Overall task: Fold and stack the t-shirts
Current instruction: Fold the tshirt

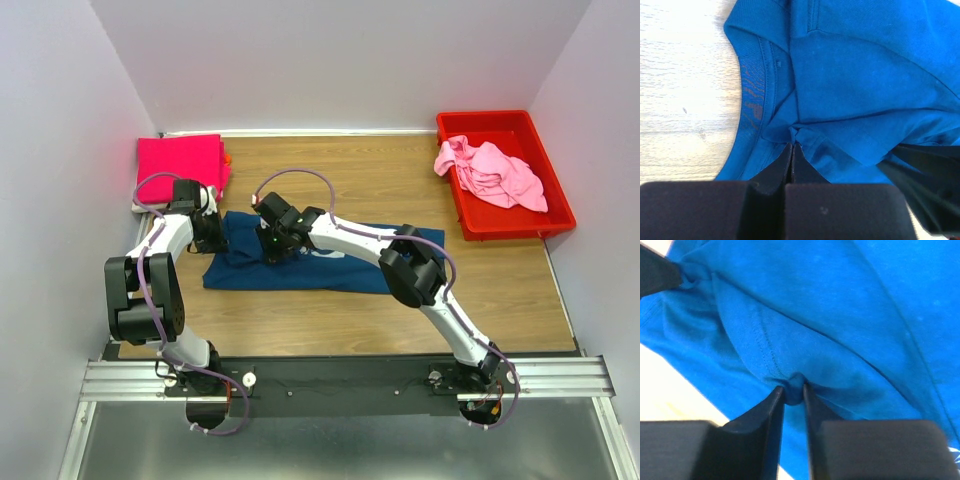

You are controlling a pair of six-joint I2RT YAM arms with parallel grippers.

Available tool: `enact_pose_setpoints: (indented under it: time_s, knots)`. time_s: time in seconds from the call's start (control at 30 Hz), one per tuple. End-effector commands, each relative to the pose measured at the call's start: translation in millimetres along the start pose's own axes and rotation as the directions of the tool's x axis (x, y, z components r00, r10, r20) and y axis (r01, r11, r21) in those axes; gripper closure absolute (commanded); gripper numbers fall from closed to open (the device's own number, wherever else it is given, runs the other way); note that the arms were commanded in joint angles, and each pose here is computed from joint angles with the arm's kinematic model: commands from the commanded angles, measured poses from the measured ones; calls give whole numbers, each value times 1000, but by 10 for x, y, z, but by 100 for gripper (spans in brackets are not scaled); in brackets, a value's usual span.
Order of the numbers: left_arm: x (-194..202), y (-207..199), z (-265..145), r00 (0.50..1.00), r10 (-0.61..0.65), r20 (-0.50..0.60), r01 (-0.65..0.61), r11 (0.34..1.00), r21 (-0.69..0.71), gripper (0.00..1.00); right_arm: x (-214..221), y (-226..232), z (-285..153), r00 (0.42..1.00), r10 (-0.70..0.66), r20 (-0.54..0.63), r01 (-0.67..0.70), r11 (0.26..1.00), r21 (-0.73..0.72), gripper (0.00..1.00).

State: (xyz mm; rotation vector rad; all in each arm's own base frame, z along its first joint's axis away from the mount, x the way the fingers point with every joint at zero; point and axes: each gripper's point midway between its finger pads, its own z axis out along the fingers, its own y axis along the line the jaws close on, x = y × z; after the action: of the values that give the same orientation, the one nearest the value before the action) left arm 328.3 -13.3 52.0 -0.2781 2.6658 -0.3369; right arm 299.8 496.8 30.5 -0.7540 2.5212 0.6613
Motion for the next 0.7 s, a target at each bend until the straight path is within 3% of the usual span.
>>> enact_pose_setpoints:
  time_s: [0.0, 0.27, 0.67]
  knots:
    - [-50, -62, -58, 1000, 16, 20, -17, 999, 39, 100, 28, -105, 49, 1000, -14, 5, 14, 997, 80, 78]
    - [14, -127, -194, 999, 19, 40, -21, 998, 65, 100, -306, -7, -380, 994, -37, 104, 28, 996, 89, 91]
    - [271, -114, -332, 1000, -4, 21, 3, 999, 54, 96, 47, -95, -710, 997, -70, 11, 68, 993, 100, 92]
